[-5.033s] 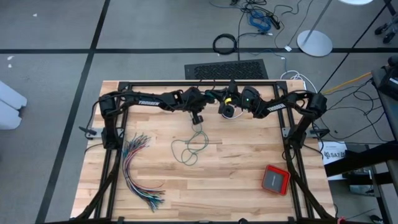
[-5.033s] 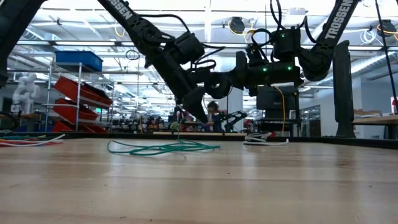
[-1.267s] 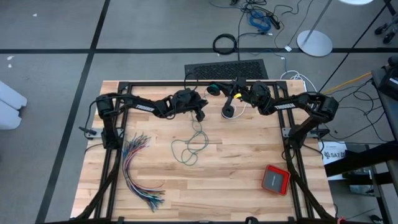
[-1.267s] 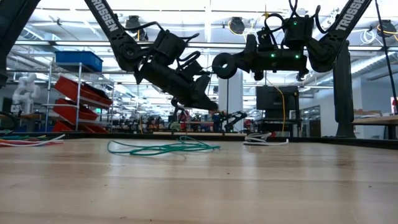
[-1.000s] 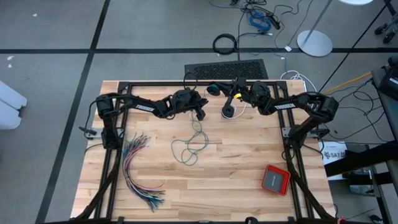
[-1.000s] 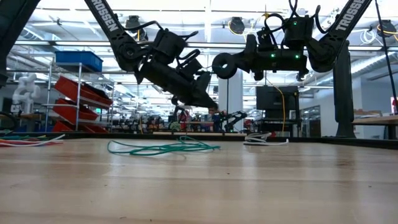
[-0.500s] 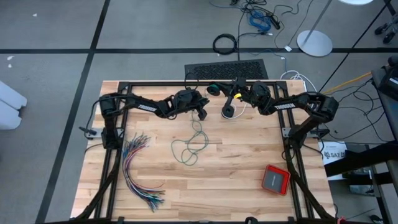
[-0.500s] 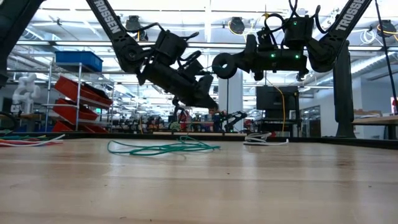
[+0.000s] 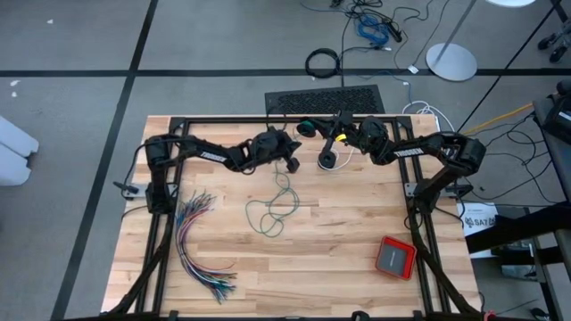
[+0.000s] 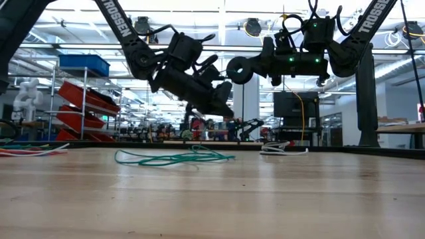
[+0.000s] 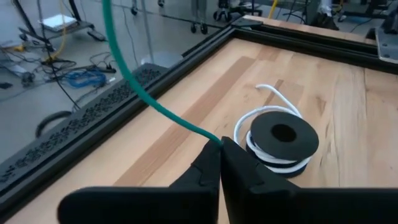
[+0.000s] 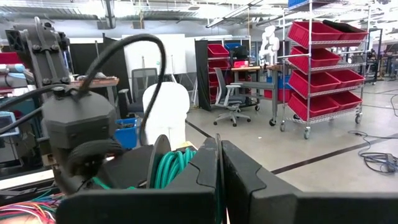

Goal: Coil cords
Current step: Coil the green wire onto the spool

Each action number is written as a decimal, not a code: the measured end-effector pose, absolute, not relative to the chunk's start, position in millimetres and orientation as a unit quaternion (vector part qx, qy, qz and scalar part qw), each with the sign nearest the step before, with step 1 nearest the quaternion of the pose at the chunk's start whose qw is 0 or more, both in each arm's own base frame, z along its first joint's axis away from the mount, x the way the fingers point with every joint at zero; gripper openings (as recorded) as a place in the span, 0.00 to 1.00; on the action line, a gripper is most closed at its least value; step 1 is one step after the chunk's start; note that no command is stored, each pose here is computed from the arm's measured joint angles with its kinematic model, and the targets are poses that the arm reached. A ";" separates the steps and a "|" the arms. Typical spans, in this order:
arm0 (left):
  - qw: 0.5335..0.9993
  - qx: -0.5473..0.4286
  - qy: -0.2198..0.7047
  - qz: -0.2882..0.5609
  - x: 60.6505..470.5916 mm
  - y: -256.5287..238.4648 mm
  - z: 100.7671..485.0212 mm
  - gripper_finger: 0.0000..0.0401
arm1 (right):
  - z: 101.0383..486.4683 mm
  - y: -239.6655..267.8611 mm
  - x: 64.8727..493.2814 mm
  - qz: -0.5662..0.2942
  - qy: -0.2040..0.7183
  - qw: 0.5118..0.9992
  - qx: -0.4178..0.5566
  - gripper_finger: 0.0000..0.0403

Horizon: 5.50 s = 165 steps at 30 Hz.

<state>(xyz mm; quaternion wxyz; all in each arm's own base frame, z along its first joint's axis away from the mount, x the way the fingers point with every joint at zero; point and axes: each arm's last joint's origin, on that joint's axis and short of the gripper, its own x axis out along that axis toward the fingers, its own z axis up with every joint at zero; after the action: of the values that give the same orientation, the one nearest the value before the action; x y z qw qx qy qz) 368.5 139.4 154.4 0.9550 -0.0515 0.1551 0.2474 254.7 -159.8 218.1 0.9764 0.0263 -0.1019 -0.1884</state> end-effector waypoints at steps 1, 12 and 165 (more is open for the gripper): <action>0.954 -0.047 0.154 0.253 369.1 138.0 154.8 0.01 | 218.1 -159.8 254.7 -0.188 -0.102 0.976 0.026 0.00; 0.951 -0.014 0.164 0.261 387.8 139.2 177.8 0.00 | 216.5 -159.0 255.7 -0.209 -0.094 0.973 0.023 0.00; 0.930 0.008 0.346 0.121 373.3 155.8 158.2 0.00 | 85.4 -119.2 267.7 -0.243 0.086 0.966 -0.001 0.00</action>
<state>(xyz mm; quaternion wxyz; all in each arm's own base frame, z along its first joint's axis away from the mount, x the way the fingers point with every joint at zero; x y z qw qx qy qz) 373.3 155.8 158.2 0.9303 0.0081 0.3459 0.1214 267.7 -119.2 85.4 0.9663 -0.0013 0.0861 -0.2427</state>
